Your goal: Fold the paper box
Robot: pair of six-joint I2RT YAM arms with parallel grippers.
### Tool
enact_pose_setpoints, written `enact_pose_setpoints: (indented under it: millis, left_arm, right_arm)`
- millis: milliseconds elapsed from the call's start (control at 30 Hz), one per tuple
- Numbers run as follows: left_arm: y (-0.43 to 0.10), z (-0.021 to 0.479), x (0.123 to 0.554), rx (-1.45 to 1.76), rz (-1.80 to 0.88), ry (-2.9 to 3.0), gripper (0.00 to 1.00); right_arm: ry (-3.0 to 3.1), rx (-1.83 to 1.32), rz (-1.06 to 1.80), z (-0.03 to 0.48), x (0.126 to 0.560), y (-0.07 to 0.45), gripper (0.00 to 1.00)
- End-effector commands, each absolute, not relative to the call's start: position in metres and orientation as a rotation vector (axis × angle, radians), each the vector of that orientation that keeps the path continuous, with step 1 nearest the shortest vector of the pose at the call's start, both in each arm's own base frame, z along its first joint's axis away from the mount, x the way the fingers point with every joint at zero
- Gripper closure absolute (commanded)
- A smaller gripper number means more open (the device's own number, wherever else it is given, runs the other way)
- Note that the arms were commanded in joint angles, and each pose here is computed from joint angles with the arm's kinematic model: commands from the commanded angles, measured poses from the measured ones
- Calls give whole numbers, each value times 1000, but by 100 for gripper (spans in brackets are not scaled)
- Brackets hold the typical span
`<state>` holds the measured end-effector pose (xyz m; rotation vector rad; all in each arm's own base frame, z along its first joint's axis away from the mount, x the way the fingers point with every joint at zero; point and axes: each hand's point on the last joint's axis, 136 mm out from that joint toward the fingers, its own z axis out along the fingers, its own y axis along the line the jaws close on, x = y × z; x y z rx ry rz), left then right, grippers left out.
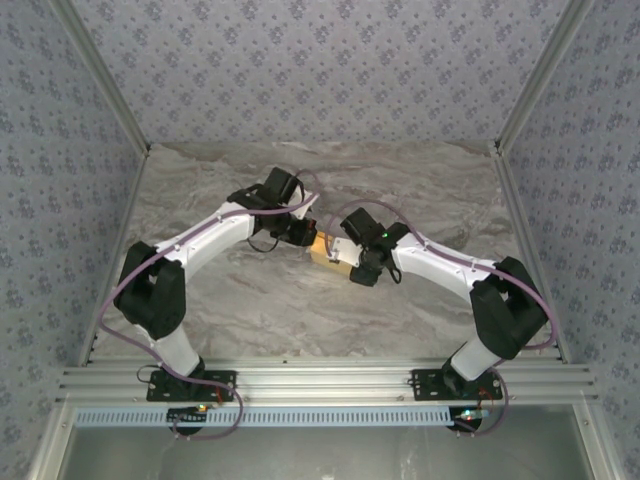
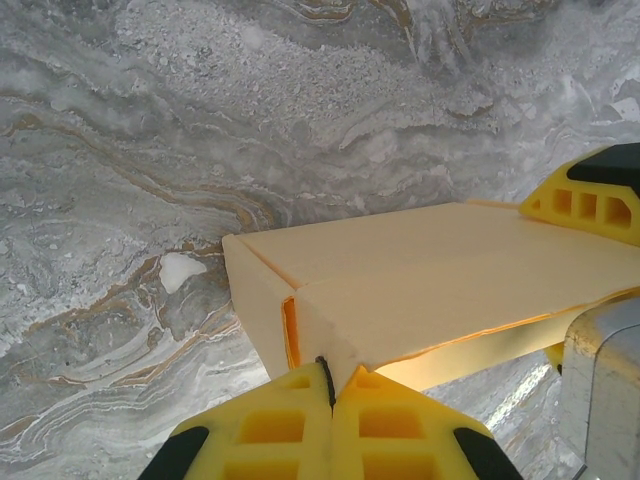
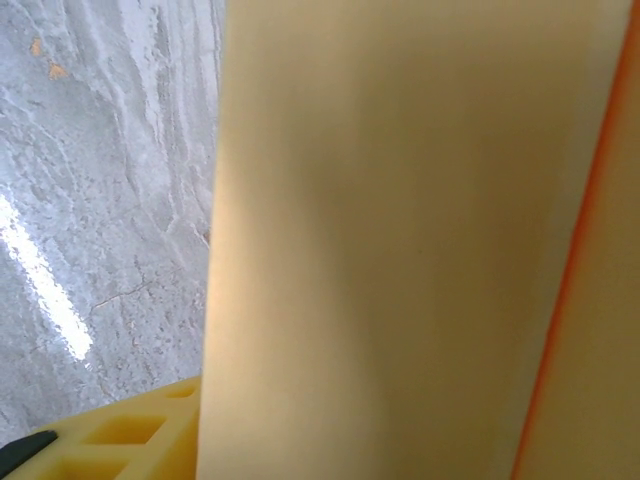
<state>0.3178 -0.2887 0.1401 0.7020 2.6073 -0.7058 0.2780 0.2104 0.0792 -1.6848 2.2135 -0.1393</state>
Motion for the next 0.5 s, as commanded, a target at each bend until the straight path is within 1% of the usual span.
enact_pose_setpoints:
  millis: [0,467]
  left_arm:
    - [-289,140,321,724,-693,2591,97]
    - [-288,125,315,788,-612,2582,96]
  right_arm:
    - [2255,-1688,-88,75,267,206,46]
    - [2341,-1609,32,75,268,207,46]
